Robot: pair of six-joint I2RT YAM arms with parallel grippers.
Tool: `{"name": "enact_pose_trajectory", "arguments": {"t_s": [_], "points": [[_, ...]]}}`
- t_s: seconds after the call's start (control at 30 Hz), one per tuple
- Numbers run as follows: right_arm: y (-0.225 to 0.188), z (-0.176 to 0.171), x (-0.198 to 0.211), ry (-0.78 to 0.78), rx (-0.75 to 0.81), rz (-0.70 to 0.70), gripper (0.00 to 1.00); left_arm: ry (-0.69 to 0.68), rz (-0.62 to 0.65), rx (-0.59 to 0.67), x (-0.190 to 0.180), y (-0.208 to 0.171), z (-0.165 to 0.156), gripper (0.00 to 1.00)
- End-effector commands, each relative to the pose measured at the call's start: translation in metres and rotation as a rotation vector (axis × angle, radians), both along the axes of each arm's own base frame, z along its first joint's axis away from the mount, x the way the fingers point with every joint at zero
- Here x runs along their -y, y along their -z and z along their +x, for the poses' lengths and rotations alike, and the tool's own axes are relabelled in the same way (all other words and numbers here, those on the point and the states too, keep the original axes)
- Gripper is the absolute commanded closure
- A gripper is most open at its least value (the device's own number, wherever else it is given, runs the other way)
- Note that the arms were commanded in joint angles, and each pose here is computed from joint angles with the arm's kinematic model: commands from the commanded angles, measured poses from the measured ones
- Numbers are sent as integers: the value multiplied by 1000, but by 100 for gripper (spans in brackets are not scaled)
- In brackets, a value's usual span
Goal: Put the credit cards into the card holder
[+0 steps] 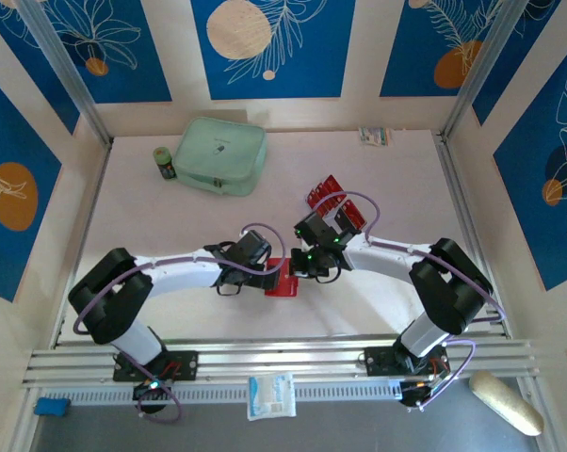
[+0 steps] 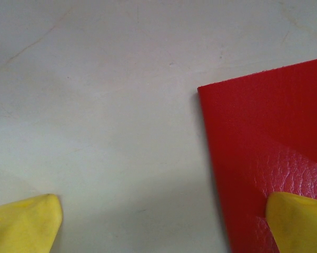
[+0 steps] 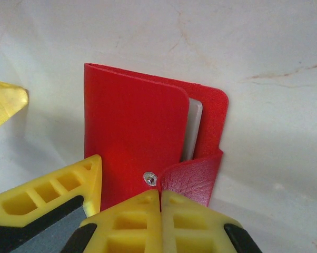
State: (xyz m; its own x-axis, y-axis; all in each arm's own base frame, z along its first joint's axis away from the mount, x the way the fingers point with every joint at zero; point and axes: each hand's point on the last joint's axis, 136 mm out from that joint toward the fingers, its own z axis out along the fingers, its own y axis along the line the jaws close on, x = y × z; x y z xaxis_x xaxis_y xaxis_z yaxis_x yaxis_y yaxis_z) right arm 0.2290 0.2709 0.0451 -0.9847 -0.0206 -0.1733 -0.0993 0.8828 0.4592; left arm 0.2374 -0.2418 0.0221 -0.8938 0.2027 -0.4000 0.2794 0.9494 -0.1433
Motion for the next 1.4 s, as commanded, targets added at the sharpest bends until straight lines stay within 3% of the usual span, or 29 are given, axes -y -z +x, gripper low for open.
{"name": "enact_pose_trajectory", "arguments": {"t_s": [0.0, 0.83, 1.37], "points": [[-9, 0, -8, -19, 10, 35, 100, 20, 59, -83, -11, 26, -20, 0], [11, -2, -25, -30, -61, 95, 100, 19, 62, -84, -12, 28, -20, 0], [49, -24, -2, 16, -146, 19, 100, 18, 60, -82, -13, 27, -21, 0]]}}
